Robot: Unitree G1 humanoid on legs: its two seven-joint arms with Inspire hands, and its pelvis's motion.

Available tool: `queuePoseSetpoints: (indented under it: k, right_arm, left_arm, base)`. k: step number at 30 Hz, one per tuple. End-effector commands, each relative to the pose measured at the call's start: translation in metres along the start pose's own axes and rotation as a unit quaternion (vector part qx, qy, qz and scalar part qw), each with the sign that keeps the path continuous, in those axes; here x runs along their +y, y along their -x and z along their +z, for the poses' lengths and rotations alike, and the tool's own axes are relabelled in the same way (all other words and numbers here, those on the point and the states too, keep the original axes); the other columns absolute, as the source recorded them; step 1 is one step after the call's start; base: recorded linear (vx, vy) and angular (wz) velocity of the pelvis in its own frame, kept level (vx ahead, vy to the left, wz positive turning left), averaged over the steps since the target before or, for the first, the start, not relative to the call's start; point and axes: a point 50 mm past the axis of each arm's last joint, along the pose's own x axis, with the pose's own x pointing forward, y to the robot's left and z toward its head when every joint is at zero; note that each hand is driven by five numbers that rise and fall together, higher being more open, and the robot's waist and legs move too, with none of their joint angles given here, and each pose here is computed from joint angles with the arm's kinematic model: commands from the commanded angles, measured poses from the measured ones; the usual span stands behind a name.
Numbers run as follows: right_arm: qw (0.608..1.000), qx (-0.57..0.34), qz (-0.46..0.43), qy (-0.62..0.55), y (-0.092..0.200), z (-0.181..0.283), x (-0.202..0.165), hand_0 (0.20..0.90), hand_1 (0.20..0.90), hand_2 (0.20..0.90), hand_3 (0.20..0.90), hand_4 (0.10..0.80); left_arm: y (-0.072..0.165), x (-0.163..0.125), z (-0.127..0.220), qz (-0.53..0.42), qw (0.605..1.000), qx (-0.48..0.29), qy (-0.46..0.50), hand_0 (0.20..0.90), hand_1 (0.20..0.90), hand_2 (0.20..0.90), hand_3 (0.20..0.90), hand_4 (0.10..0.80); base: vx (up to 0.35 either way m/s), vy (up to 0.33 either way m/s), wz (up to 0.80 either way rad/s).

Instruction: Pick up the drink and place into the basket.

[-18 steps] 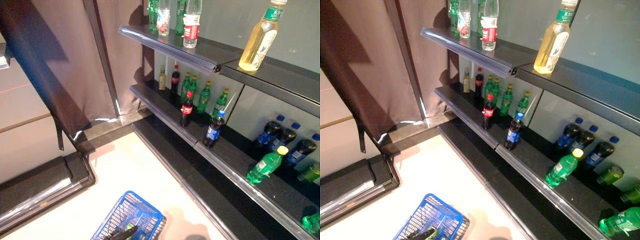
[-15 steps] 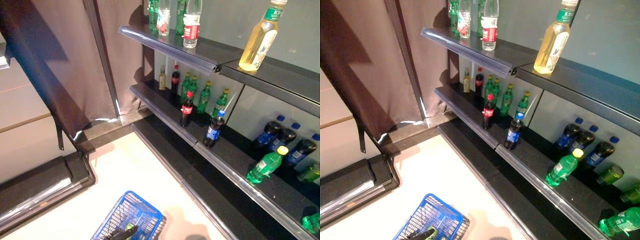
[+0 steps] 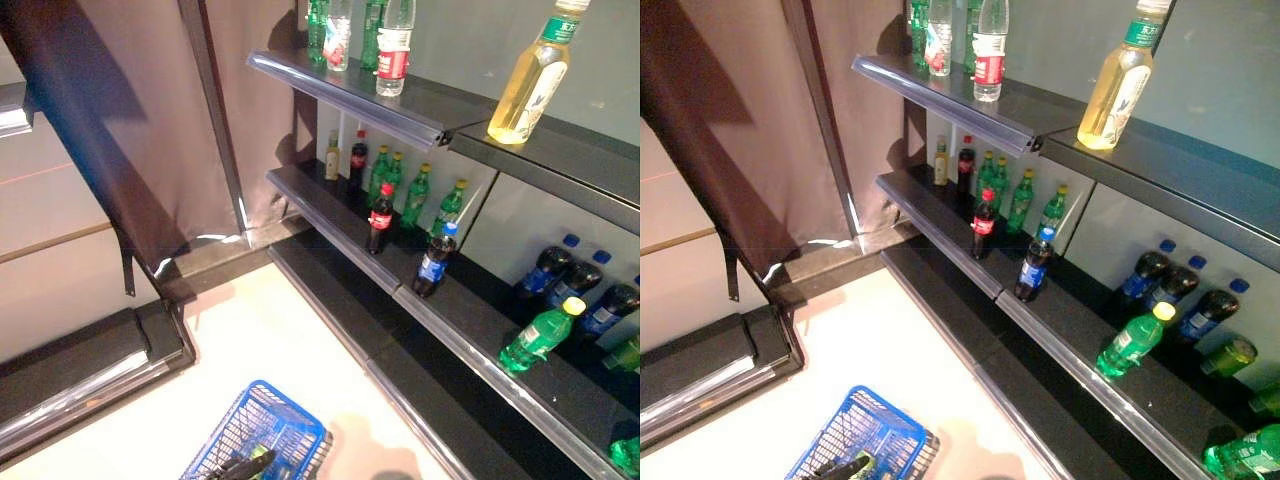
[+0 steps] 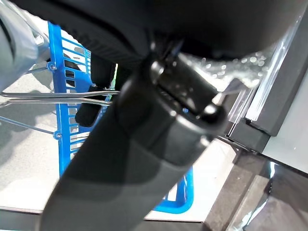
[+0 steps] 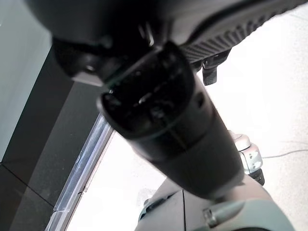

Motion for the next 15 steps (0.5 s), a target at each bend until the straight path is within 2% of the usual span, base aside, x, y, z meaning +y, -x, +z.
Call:
queuePoseSetpoints:
  k: [1,15]
  right_arm:
    - [1.0,-0.012,0.018,0.017,-0.0019,0.018,0.0138,0.9,0.9,0.9,0.9,0.8]
    - [0.998,-0.013,0.027,0.06,-0.0019,0.0235,0.0133,0.9,0.9,0.9,0.9,0.8]
  left_arm:
    - [-0.0024,-0.0055,0.018,-0.006,0.999,-0.05,-0.012,0.3,0.3,0.3,0.2,0.1]
    - [-0.0025,-0.0066,0.0231,0.003,0.998,-0.065,0.014,0.3,0.3,0.3,0.2,0.1]
  base:
    - [0.0,0.0,0.0]
    - [-0.014,-0.043,0.04]
